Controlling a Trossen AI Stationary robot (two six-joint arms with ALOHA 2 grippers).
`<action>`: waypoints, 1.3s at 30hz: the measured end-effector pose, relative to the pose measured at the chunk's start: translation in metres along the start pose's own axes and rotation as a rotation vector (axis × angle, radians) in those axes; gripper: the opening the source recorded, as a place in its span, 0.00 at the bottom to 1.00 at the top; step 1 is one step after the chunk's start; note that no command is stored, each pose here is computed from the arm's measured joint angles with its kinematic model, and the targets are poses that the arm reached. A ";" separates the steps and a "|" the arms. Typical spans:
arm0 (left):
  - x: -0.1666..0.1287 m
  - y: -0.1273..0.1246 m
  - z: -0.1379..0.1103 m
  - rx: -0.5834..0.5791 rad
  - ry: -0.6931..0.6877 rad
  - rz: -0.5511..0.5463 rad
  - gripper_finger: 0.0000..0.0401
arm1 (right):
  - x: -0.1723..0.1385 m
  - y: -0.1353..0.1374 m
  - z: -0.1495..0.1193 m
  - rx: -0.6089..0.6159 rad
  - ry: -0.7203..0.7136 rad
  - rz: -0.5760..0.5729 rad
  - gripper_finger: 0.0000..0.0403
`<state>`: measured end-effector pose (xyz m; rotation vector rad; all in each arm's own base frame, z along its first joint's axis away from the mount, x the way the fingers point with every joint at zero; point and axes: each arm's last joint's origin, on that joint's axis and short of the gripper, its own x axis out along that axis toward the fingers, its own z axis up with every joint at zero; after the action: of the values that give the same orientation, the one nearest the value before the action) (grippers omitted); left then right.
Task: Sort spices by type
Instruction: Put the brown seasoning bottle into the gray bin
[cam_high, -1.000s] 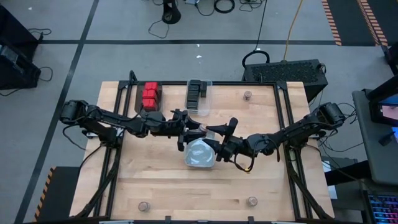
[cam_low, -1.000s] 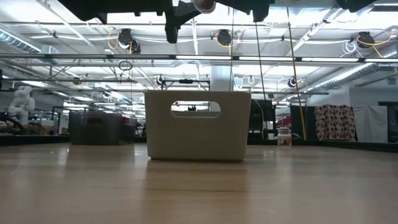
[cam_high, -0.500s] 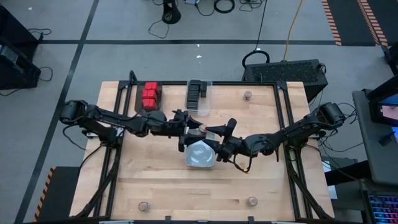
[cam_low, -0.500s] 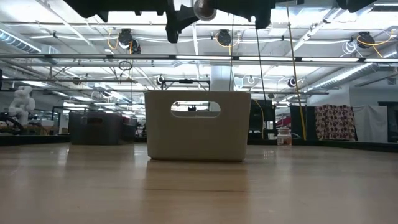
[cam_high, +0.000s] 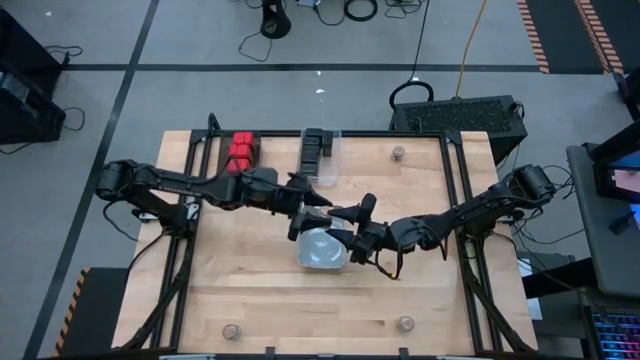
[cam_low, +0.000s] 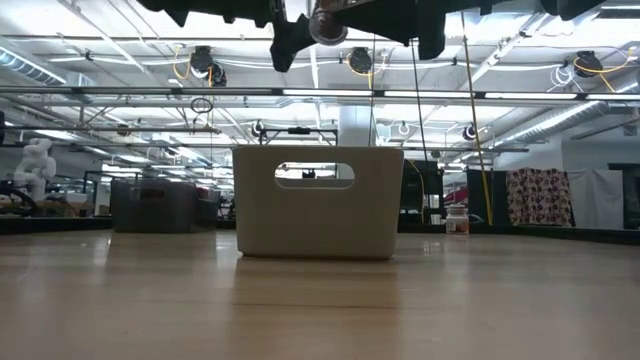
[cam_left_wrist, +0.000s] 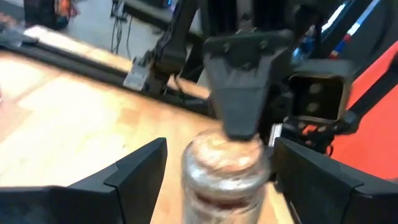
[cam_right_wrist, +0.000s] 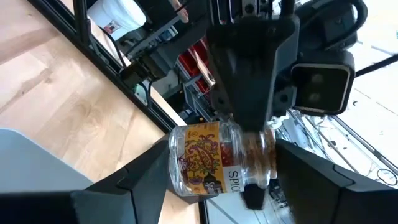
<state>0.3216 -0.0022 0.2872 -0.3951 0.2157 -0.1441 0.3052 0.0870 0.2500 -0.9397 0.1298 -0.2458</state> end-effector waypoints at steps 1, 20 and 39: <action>0.000 0.001 0.001 -0.005 0.021 0.010 0.75 | 0.000 0.000 0.000 0.000 0.000 0.000 0.62; 0.000 0.002 0.004 0.019 0.034 0.020 0.74 | 0.000 0.000 0.000 0.007 0.001 0.001 0.62; -0.001 0.002 0.003 0.044 0.035 0.028 0.45 | 0.000 -0.001 0.000 0.021 0.019 -0.028 0.73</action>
<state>0.3221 0.0014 0.2894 -0.3463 0.2521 -0.1278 0.3048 0.0868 0.2513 -0.9192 0.1312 -0.2814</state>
